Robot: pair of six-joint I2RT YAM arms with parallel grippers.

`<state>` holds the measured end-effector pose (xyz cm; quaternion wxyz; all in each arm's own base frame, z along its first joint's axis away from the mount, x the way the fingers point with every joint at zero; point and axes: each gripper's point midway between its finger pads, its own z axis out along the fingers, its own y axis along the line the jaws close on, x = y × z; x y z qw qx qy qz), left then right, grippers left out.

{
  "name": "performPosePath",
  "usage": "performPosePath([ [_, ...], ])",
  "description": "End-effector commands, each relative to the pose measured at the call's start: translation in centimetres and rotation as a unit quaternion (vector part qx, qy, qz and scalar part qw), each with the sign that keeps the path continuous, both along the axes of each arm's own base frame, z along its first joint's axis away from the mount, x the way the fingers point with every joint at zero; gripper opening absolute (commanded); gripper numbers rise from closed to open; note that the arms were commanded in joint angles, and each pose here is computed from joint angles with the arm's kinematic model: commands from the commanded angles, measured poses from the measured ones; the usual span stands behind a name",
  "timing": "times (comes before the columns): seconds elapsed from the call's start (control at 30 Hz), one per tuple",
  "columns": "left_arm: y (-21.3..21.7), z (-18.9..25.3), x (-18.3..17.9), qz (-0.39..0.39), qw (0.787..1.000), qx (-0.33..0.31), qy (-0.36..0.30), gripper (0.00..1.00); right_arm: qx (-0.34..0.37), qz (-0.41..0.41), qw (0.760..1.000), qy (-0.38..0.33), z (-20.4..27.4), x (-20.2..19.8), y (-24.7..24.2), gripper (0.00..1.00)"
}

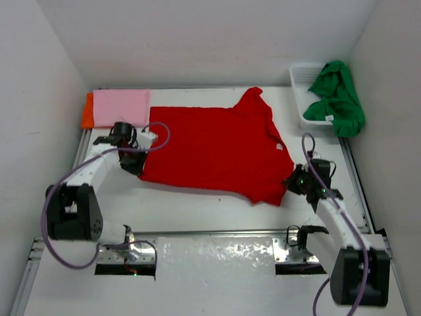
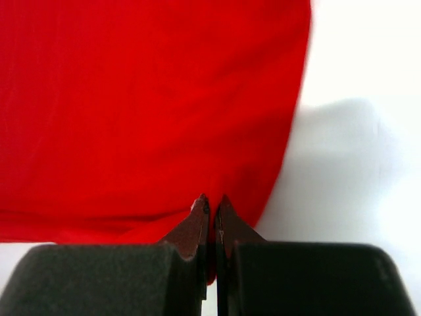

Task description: Fold and stack the t-shirts

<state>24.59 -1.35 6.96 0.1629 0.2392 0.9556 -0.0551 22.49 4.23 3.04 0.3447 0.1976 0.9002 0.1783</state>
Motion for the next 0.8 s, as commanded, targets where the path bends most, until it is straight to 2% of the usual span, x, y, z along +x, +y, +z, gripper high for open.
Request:
performPosePath([
  [0.0,-0.3,1.7,5.6,0.029,0.997,-0.019,-0.063,0.00,-0.055,0.021,0.994,-0.096,4.6,7.1,-1.4,0.00],
  [0.23,-0.7,1.1,8.3,0.043,0.997,-0.032,-0.054,0.00,-0.063,0.059,0.987,-0.135,7.2,12.9,-1.0,0.00],
  [0.43,-0.6,1.2,10.8,0.055,0.996,-0.033,-0.060,0.00,-0.074,0.095,0.984,-0.128,6.8,16.7,-0.6,0.00],
  [0.6,-0.4,0.2,11.5,0.063,0.996,-0.028,-0.053,0.00,-0.075,0.139,0.983,-0.097,4.8,18.3,0.4,0.00],
  [0.77,-0.4,-0.2,12.5,0.073,0.995,-0.030,-0.057,0.00,-0.087,0.142,0.982,-0.091,4.5,19.5,0.0,0.00],
])
